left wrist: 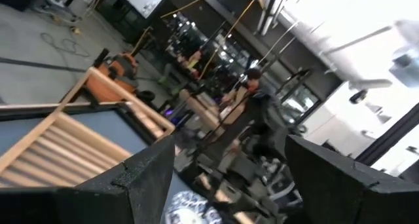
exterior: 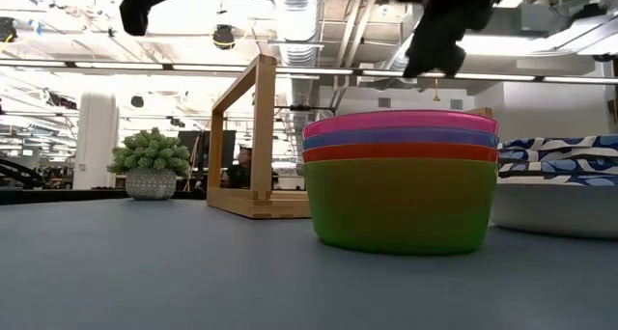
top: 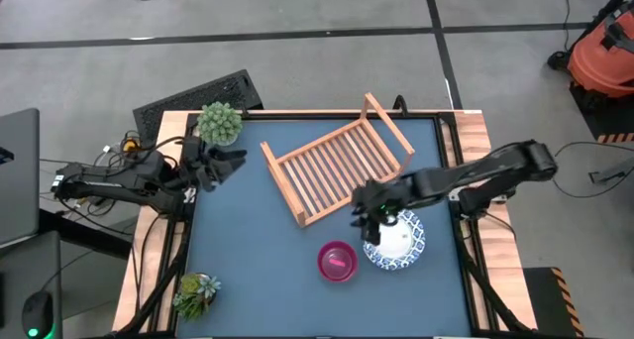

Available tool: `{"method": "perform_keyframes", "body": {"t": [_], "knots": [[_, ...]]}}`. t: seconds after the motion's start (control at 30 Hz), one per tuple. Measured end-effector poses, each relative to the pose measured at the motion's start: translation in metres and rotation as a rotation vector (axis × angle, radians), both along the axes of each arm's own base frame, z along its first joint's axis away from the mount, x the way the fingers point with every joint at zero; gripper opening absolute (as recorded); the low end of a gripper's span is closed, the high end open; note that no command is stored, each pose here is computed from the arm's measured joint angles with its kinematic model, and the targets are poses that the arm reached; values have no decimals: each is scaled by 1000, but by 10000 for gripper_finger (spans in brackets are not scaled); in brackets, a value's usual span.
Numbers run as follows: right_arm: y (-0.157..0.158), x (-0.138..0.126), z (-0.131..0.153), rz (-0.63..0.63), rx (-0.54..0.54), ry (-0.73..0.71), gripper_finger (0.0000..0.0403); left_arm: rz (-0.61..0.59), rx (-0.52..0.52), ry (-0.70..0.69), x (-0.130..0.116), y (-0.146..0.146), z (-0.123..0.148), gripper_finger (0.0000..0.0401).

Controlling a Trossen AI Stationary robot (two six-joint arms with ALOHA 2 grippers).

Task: Place and stack bowls onto a shelf
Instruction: Put the pink bowl on the shelf

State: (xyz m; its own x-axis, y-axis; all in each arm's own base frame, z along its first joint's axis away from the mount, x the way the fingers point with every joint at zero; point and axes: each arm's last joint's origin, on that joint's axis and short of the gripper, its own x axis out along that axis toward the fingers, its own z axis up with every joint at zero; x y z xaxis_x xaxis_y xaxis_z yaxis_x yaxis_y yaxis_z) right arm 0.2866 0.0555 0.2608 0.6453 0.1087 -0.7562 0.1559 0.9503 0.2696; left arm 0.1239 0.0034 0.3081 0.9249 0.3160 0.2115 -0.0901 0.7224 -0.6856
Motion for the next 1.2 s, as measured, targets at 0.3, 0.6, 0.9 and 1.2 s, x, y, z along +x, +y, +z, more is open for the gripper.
{"method": "perform_keyframes", "body": {"t": [0.3,0.6,0.9,1.2], "knots": [[35,40,-29,118,-72,136,164,1,7,79,1,0,-7,274],[49,54,-50,160,-107,231,163,1,9,121,2,0,-11,274],[46,57,-60,141,-111,271,151,0,2,131,2,0,-12,274],[49,59,-65,147,-110,274,126,-4,-3,131,2,0,-13,274]]}}
